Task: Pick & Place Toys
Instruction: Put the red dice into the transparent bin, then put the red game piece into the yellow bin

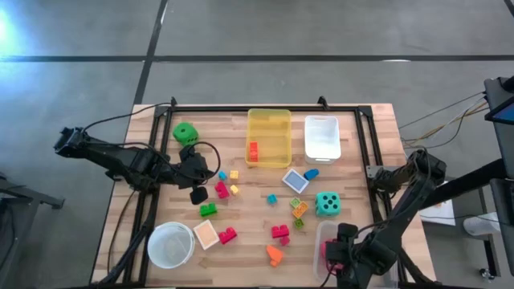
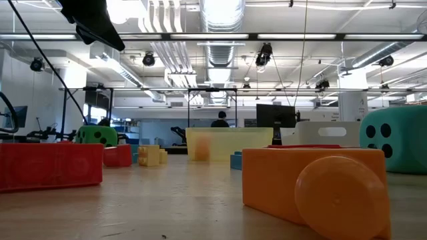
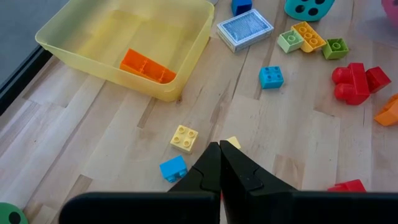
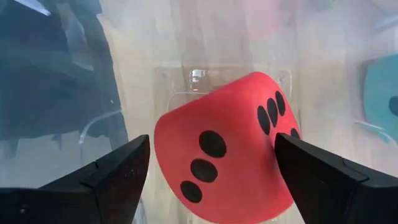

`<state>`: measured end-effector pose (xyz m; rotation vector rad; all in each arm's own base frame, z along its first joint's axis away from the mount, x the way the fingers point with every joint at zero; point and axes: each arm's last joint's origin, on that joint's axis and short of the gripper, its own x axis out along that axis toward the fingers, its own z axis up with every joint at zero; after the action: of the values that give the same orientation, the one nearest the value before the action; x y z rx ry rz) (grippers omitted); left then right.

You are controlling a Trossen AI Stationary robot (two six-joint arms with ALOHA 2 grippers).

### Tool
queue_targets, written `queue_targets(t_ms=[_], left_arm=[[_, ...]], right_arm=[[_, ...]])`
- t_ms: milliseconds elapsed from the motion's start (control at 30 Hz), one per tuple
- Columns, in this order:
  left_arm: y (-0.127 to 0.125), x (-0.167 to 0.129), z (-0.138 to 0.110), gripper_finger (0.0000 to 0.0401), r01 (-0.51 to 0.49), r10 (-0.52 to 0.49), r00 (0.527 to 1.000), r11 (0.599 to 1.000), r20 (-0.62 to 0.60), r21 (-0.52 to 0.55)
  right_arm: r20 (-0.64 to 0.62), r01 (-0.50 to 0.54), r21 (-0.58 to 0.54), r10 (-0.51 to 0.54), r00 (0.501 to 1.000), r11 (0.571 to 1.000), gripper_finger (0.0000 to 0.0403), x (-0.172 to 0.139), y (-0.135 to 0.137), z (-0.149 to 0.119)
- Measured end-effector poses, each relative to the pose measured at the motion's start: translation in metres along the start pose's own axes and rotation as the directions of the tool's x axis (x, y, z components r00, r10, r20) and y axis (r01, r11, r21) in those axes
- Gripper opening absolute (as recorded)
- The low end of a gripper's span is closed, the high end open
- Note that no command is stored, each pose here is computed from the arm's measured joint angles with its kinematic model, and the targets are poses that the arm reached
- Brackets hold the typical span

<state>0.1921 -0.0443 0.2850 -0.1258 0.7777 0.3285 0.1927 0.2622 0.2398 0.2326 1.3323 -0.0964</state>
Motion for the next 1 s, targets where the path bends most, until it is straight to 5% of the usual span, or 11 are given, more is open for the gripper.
queue_targets(t_ms=[1000], left_arm=[[0.000, 0.000, 0.000, 0.0000, 0.000, 0.000, 1.000, 1.000, 0.000, 0.000]], right_arm=[[0.061, 0.083, 0.076, -0.087, 0.994, 0.994, 0.0337, -0.059, 0.000, 0.015]])
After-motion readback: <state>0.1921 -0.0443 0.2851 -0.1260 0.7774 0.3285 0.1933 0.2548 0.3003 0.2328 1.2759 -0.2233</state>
